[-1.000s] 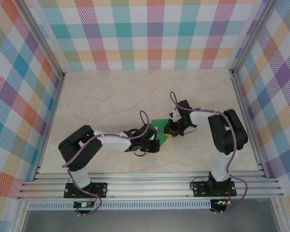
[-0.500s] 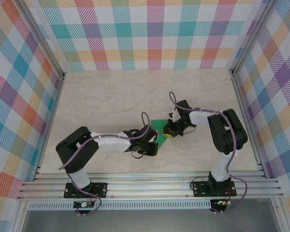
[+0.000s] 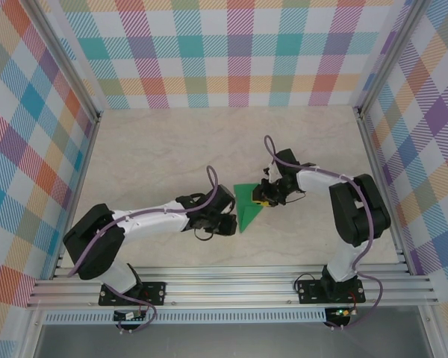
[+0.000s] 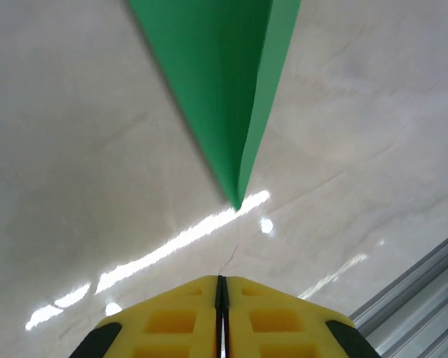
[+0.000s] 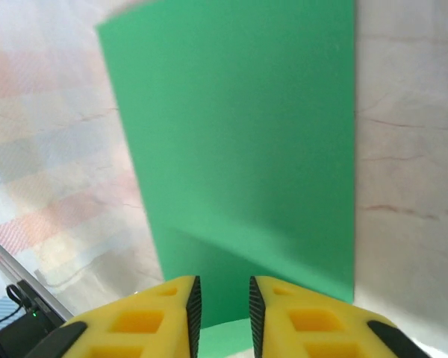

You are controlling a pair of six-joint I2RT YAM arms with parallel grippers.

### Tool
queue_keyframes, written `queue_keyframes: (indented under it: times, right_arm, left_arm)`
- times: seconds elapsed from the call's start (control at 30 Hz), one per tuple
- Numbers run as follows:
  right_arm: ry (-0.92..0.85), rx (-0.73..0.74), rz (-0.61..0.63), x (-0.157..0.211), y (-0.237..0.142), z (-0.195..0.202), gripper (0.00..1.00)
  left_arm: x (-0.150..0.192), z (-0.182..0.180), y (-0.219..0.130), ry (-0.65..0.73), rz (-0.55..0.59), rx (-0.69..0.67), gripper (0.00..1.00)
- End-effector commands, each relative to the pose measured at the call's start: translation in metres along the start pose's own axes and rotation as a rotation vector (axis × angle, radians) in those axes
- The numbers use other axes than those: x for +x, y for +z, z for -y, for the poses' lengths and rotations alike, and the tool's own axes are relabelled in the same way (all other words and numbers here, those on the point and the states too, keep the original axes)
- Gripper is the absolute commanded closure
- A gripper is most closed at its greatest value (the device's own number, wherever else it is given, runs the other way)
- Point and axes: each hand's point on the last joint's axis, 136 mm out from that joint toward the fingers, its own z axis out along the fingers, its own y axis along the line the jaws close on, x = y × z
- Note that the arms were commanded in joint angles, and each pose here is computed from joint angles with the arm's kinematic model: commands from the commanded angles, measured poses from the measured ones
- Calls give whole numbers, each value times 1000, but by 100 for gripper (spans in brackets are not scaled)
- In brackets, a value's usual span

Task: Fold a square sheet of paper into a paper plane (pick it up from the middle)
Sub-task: Third fold the triangle at the center of the table, then fourth fold the wing at the center of the table.

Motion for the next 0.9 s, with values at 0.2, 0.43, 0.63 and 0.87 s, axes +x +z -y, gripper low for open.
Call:
queue_keyframes:
  times: [0.2, 0.43, 0.63, 0.87]
  right_arm:
    - [27, 65, 90, 0, -31, 15, 62]
    - [59, 40, 48, 12, -21, 24, 59]
    - [67, -9, 8, 17, -12, 21, 55]
    - [82, -49, -32, 19, -2, 19, 53]
  left_arm:
    - [-63, 49, 18, 12, 46, 130, 89]
    - [-55, 22, 42, -5, 5, 8, 91]
    - [-50, -1, 51, -13, -2, -97, 94]
    - [-44, -15, 60, -19, -18, -142, 96]
